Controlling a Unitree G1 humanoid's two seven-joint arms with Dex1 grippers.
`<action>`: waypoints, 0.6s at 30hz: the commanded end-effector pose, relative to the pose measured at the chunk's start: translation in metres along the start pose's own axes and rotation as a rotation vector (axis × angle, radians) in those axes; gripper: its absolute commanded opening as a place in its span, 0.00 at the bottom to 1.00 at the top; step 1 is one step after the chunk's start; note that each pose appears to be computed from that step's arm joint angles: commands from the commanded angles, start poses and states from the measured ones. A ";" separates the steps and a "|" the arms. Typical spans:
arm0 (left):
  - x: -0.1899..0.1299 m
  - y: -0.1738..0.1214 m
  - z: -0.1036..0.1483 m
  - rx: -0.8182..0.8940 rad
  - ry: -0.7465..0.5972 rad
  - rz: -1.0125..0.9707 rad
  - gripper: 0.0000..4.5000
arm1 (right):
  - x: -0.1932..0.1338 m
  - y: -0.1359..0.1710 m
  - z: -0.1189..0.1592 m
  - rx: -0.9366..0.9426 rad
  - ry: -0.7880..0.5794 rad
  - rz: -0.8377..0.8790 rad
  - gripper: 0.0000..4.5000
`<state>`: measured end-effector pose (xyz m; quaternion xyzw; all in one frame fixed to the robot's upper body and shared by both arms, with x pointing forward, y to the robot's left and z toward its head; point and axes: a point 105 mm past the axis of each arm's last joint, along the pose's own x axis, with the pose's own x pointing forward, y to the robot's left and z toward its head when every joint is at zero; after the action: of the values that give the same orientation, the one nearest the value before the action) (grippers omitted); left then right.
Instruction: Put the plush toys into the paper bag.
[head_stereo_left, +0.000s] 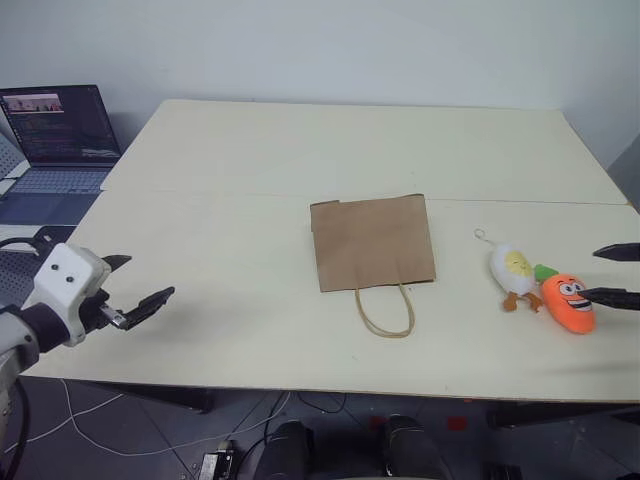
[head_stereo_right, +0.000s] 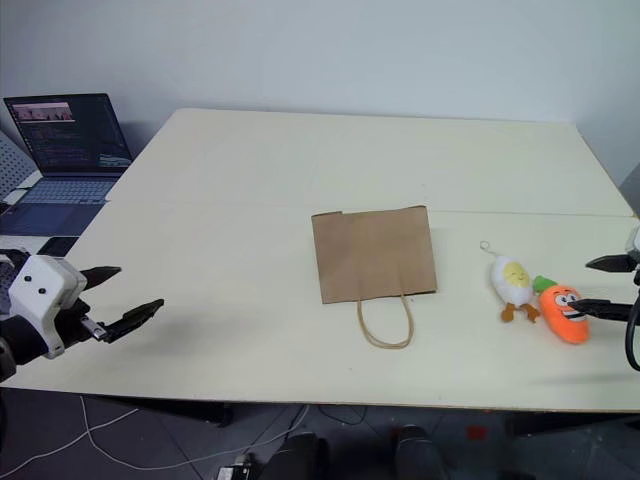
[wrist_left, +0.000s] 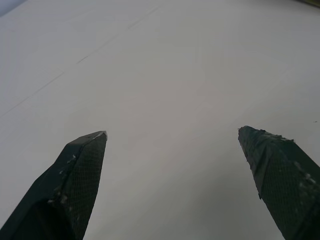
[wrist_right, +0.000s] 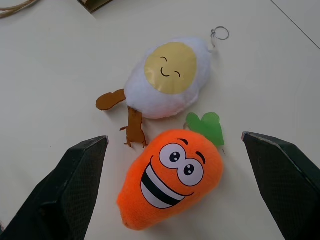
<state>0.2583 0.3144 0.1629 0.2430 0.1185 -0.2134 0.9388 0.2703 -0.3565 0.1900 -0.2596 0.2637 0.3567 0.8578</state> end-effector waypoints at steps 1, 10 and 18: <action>0.000 0.003 0.009 0.054 -0.016 -0.010 1.00 | -0.011 -0.002 0.012 -0.042 -0.020 -0.026 1.00; 0.002 0.003 0.010 0.035 -0.017 -0.015 1.00 | -0.014 -0.002 0.005 -0.033 -0.020 -0.043 1.00; 0.004 0.002 0.015 0.014 -0.048 -0.026 1.00 | -0.016 -0.004 0.000 -0.035 -0.022 -0.053 1.00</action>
<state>0.2638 0.3103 0.1665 0.2402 0.1144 -0.2267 0.9369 0.2642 -0.3638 0.1876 -0.2608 0.2576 0.3497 0.8622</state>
